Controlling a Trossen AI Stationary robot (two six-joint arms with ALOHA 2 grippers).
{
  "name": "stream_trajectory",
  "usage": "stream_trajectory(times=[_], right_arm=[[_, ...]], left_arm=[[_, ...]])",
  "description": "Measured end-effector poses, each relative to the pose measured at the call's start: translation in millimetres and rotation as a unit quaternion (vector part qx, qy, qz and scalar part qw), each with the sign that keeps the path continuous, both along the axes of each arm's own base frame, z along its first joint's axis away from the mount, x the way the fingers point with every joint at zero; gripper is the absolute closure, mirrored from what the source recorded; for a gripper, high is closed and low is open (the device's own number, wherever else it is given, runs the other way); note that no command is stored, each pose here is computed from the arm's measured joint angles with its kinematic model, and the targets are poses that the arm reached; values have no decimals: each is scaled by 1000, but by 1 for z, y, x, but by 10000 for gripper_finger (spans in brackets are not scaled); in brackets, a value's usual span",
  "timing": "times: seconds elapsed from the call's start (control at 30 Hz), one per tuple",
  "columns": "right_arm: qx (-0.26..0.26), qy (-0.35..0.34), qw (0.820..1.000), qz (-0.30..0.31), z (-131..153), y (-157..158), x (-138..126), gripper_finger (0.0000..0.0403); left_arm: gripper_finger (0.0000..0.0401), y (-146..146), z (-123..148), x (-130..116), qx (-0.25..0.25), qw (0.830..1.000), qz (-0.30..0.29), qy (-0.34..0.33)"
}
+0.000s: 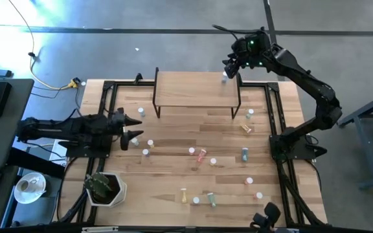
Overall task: Pick and place medicine bottles onto shelf by color
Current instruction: Put the green pill bottle on the shelf
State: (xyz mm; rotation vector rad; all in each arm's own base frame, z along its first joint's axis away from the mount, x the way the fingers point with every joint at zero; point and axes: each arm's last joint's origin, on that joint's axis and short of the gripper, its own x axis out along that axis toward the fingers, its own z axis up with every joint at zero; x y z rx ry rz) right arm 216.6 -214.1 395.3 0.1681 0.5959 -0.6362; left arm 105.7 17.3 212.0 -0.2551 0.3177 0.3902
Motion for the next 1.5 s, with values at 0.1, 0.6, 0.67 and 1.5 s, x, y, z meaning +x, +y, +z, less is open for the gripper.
stream_trajectory(times=[0.1,0.6,0.67,1.5], right_arm=[[9,-2,1000,11,-1,1,0,231],[8,-2,1000,16,-1,1,0,230],[8,-2,1000,16,-1,1,0,230],[8,-2,1000,16,-1,1,0,230]], left_arm=[[178,1,6,2,-38,997,33,52],[178,1,-2,19,-254,936,156,190],[178,1,-6,21,-256,930,161,208],[178,1,-31,34,-267,888,187,325]])
